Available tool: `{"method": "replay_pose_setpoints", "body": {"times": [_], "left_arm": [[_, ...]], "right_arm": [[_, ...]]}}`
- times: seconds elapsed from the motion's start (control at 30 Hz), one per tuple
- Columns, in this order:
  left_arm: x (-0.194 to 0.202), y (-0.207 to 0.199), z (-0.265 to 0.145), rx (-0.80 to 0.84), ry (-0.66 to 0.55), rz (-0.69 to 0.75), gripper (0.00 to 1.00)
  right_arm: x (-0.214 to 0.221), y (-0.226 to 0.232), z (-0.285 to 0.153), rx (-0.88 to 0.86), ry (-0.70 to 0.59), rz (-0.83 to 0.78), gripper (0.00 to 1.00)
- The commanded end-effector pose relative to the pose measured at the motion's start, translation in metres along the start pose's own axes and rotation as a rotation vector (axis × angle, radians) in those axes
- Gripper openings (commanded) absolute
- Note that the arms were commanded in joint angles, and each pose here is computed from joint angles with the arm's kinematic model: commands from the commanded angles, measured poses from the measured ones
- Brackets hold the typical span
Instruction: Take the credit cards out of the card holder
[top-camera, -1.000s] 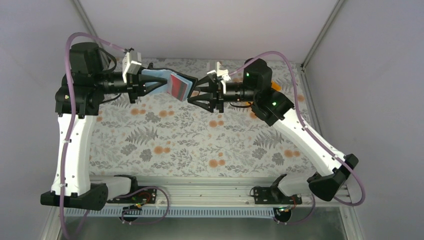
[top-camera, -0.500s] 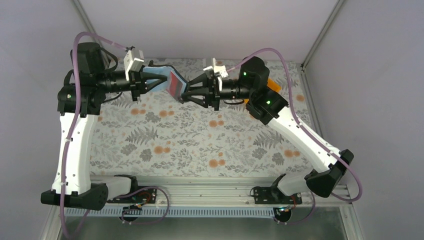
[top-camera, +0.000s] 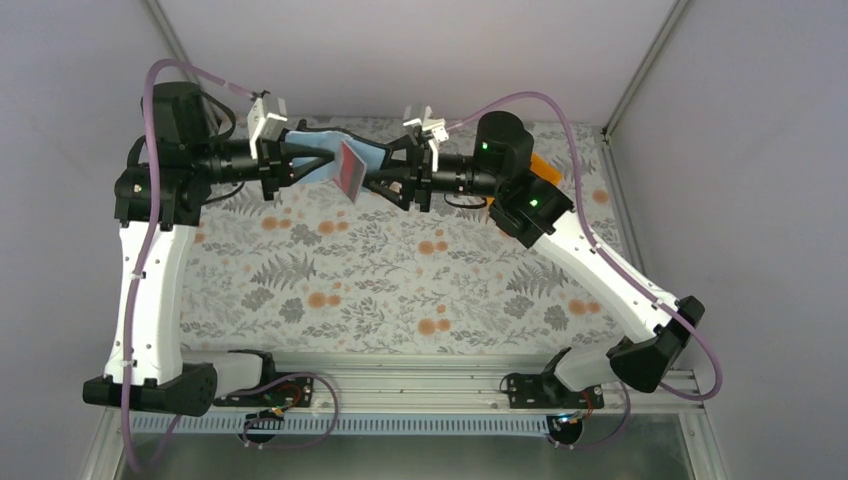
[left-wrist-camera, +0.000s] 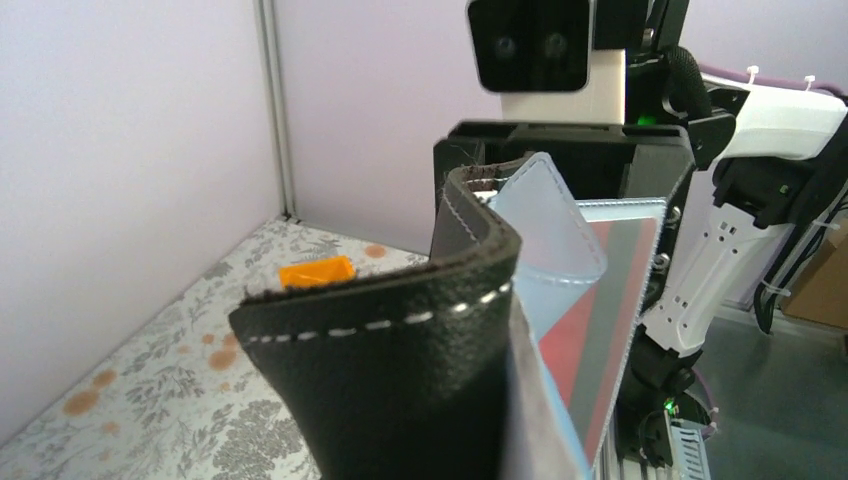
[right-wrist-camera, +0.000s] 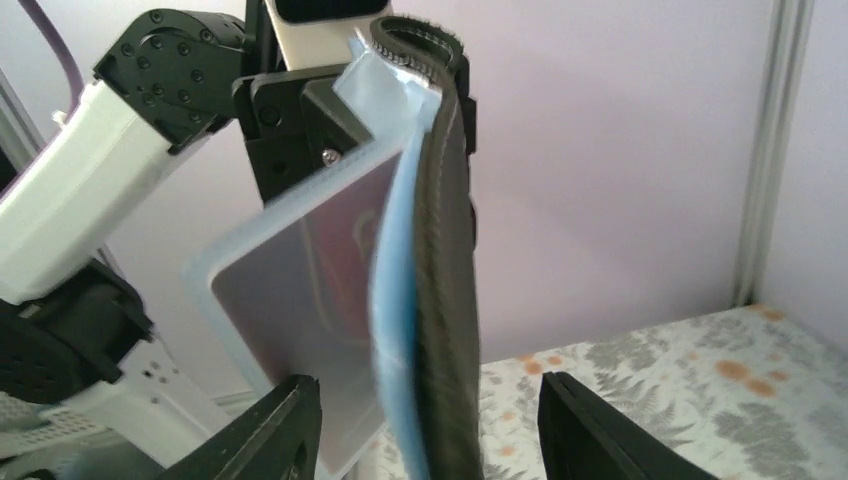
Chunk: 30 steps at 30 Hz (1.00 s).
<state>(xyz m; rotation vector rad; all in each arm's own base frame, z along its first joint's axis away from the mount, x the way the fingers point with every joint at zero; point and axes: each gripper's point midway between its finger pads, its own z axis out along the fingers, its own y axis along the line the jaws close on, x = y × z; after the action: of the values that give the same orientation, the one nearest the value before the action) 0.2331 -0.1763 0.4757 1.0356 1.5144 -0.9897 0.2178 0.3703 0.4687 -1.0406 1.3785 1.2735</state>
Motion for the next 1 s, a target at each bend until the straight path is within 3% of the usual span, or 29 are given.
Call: {"method": "replay_pose_setpoints", "body": {"times": [0.0, 0.13, 0.23, 0.3, 0.43, 0.53, 0.63, 0.77, 0.8, 0.87, 0.9, 0.97], "left_arm": [[-0.017, -0.008, -0.003, 0.027, -0.021, 0.042, 0.02], [-0.012, -0.004, -0.003, -0.003, -0.008, 0.037, 0.02], [-0.011, 0.002, -0.002, -0.03, 0.001, 0.038, 0.02], [-0.012, 0.004, -0.002, -0.04, 0.0, 0.032, 0.02], [-0.011, -0.004, -0.003, -0.016, -0.009, 0.038, 0.02], [-0.008, -0.005, -0.004, -0.021, -0.007, 0.041, 0.02], [-0.006, -0.006, -0.004, -0.019, -0.005, 0.036, 0.02], [-0.005, -0.004, -0.002, -0.009, -0.006, 0.026, 0.03], [-0.004, 0.002, -0.002, -0.031, -0.001, 0.019, 0.09], [0.006, 0.035, -0.006, -0.203, 0.049, 0.006, 0.4], [0.013, 0.057, -0.011, -0.311, 0.082, 0.007, 0.51], [0.029, 0.101, -0.028, -0.531, 0.14, 0.003, 0.54]], "right_arm": [[-0.005, 0.025, -0.005, -0.1, 0.017, -0.106, 0.61], [-0.007, 0.028, -0.01, -0.095, 0.011, -0.123, 0.66], [-0.004, 0.042, -0.009, -0.191, 0.019, -0.144, 0.77], [-0.008, 0.04, -0.007, -0.179, 0.018, -0.131, 0.76], [-0.025, 0.018, -0.002, -0.053, -0.056, -0.059, 0.42], [-0.029, 0.007, 0.001, -0.008, -0.089, -0.02, 0.3], [-0.024, -0.008, 0.004, 0.065, -0.067, 0.012, 0.09], [-0.012, -0.021, 0.002, 0.134, -0.035, 0.045, 0.04], [-0.009, -0.026, 0.0, 0.164, -0.024, 0.054, 0.04], [0.005, -0.043, -0.006, 0.245, 0.027, 0.083, 0.04], [0.012, -0.053, -0.011, 0.281, 0.062, 0.102, 0.04], [0.029, -0.085, -0.024, 0.423, 0.141, 0.145, 0.04]]}}
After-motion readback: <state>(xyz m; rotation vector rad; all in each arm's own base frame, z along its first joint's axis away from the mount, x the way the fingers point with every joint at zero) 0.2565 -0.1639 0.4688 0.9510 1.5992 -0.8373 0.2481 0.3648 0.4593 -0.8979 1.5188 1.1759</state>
